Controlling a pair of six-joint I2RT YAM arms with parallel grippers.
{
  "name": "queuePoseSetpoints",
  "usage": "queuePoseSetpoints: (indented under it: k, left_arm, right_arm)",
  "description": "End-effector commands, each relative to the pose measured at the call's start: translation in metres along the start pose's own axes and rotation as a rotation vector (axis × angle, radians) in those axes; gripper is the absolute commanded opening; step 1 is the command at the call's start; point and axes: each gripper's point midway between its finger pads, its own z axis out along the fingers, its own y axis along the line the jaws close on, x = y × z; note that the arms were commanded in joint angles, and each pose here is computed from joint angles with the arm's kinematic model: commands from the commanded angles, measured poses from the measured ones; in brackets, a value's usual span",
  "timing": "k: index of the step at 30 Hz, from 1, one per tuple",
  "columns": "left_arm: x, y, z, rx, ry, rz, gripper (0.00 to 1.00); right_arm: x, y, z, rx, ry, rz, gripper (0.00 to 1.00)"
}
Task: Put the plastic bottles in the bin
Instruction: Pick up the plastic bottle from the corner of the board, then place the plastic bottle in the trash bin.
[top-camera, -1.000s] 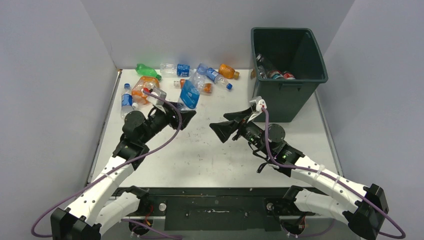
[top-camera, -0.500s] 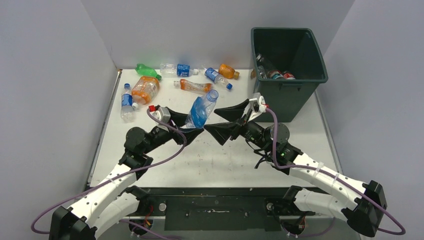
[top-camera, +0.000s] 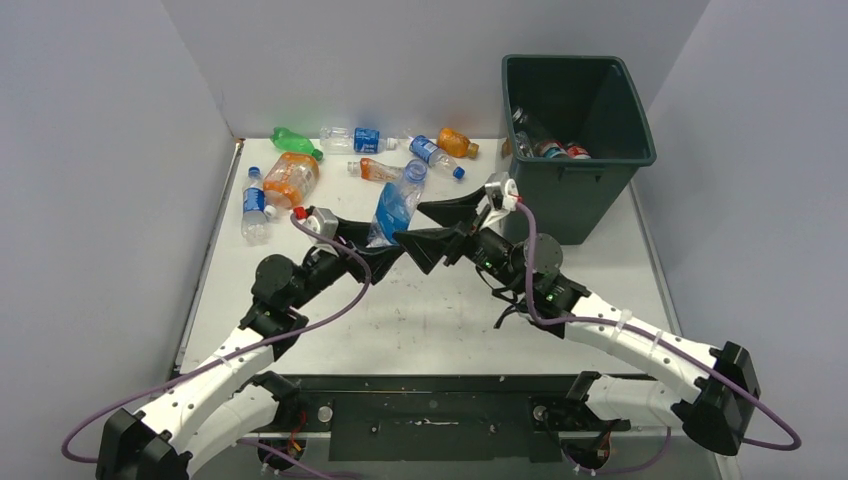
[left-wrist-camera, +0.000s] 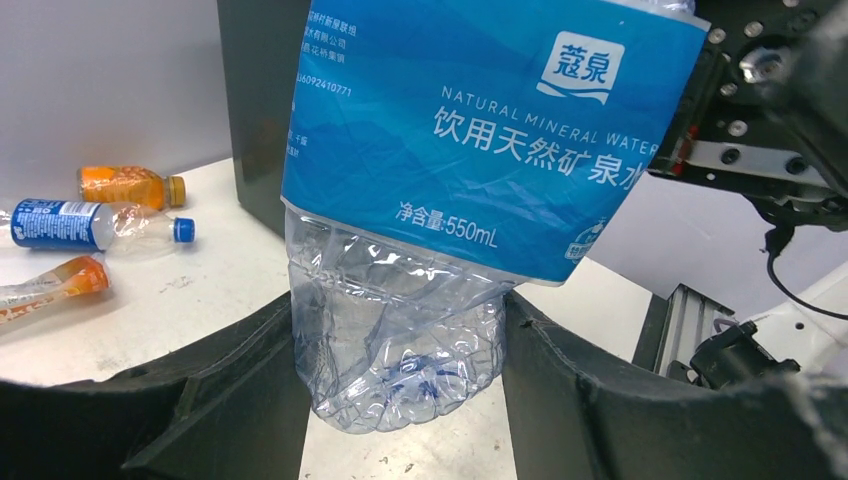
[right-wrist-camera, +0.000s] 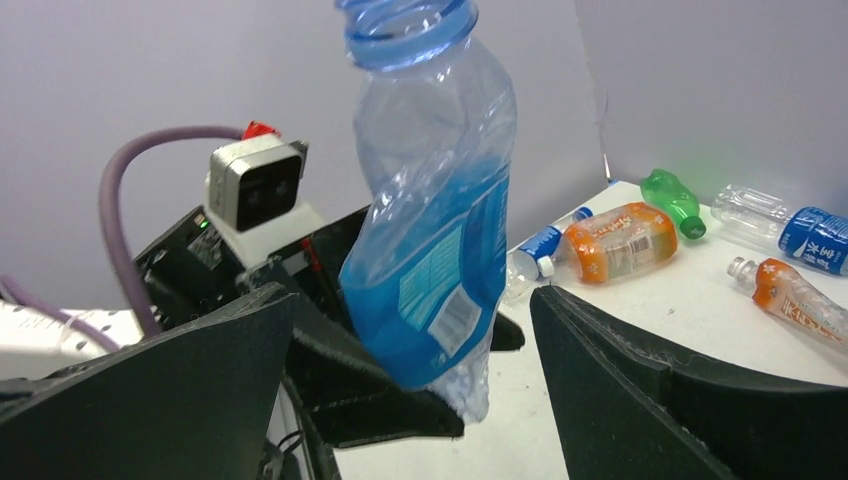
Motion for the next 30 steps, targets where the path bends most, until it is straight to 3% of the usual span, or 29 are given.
queuePoseSetpoints:
  k: [1, 3, 5, 6, 9, 10, 13, 15, 16, 20, 23, 30]
  left_arm:
    - [-0.012, -0.006, 0.004, 0.01, -0.034, 0.043, 0.0]
    - [-0.01, -0.009, 0.005, 0.02, -0.024, 0.05, 0.0]
    - [-0.009, -0.012, 0.005, 0.03, -0.019, 0.057, 0.0]
    - [-0.009, -0.014, 0.004, 0.035, -0.017, 0.062, 0.0]
    - [-0.007, -0.017, 0.002, 0.043, -0.005, 0.078, 0.01]
    - [-0.007, -0.018, 0.002, 0.045, -0.003, 0.083, 0.11]
    - [-0.007, -0.022, 0.0, 0.054, 0.01, 0.087, 0.65]
    - [-0.01, -0.025, -0.001, 0.066, 0.015, 0.09, 0.91]
    - [-0.012, -0.028, -0.003, 0.075, 0.013, 0.09, 0.97]
    - [-0.02, -0.05, -0.011, 0.169, 0.003, 0.097, 0.96]
    - [-0.022, -0.077, -0.017, 0.313, 0.024, 0.071, 0.96]
    - [-0.018, -0.11, -0.016, 0.538, 0.082, -0.077, 0.96]
  right_arm:
    - [-0.031, 0.005, 0.023, 0.002, -0.101, 0.005, 0.9]
    - [-0.029, -0.003, 0.031, 0.042, -0.101, 0.015, 0.9]
    - [-0.024, -0.013, 0.037, 0.088, -0.089, 0.025, 0.96]
    - [-0.02, -0.017, 0.039, 0.103, -0.077, 0.033, 0.93]
    - [-0.013, -0.019, 0.04, 0.1, -0.061, 0.034, 0.56]
    - [-0.013, -0.018, 0.04, 0.095, -0.057, 0.035, 0.49]
    - [-0.013, -0.013, 0.035, 0.074, -0.03, 0.019, 0.37]
    - [-0.013, -0.01, 0.028, 0.054, 0.009, -0.004, 0.3]
    - [-0.016, -0.007, 0.022, 0.039, 0.027, -0.018, 0.27]
    - [-0.026, -0.007, -0.008, -0.024, 0.119, -0.103, 0.19]
    - [-0.031, -0.005, -0.033, -0.025, 0.164, -0.168, 0.06]
    - [-0.03, 0.047, -0.052, -0.304, 0.119, -0.094, 0.05]
